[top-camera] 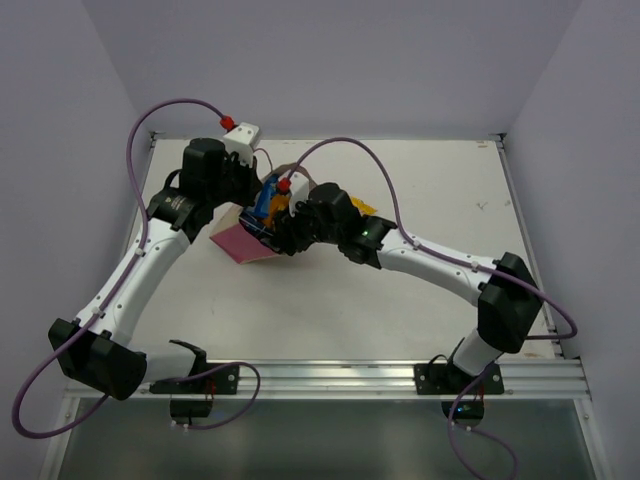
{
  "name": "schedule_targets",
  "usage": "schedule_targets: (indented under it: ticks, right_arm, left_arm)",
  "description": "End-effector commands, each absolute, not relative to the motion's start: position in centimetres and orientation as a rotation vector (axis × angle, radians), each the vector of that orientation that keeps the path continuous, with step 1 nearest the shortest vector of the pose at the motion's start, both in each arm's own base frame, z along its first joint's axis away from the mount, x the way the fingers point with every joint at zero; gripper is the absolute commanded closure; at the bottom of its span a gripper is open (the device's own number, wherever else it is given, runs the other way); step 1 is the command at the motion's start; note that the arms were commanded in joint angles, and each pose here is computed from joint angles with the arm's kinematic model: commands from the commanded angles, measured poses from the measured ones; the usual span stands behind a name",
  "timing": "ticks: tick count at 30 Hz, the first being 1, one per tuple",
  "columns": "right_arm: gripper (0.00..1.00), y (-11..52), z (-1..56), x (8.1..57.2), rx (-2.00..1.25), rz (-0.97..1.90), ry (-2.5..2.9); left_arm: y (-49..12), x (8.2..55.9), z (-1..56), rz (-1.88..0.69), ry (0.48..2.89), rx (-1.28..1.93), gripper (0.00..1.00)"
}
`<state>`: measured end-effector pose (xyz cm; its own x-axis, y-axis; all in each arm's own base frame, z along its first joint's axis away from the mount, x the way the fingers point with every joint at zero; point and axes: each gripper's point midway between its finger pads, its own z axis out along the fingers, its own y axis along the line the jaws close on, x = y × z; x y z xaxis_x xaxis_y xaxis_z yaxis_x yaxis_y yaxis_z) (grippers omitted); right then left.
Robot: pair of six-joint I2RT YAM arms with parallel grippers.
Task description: Take the snacks out of the paper bag
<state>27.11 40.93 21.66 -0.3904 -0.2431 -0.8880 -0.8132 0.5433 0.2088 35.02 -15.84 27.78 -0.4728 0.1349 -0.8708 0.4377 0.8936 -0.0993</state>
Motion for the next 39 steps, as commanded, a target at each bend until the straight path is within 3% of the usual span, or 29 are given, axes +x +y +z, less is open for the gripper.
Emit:
schedule_targets:
  ticks: [1,4,14,22,32,39]
  right_arm:
    - [0.50,41.9,20.1,26.9,-0.887,0.869,1.960]
    - [0.41,41.4,21.3,27.7,-0.800,0.865,1.961]
    - [0.33,38.3,30.1,27.1,-0.577,0.993,1.808]
    - [0.33,40.1,21.7,31.3,-0.498,0.825,2.027]
    - [0.14,43.5,16.0,31.2,-0.414,0.907,2.146]
    - [0.17,43.8,12.6,31.7,-0.354,0.837,2.212]
  left_arm:
    - [-16.0,34.6,27.9,-0.393,2.042,0.430,1.00]
    - [-15.9,34.3,27.6,-0.394,2.044,0.445,1.00]
    - [-15.9,33.3,27.3,-0.389,2.016,0.529,1.00]
    - [-16.4,32.8,27.5,-0.423,2.001,0.548,1.00]
    - [-16.6,33.2,28.5,-0.433,1.985,0.535,1.00]
    - [-16.7,33.4,28.4,-0.435,1.992,0.529,1.00]
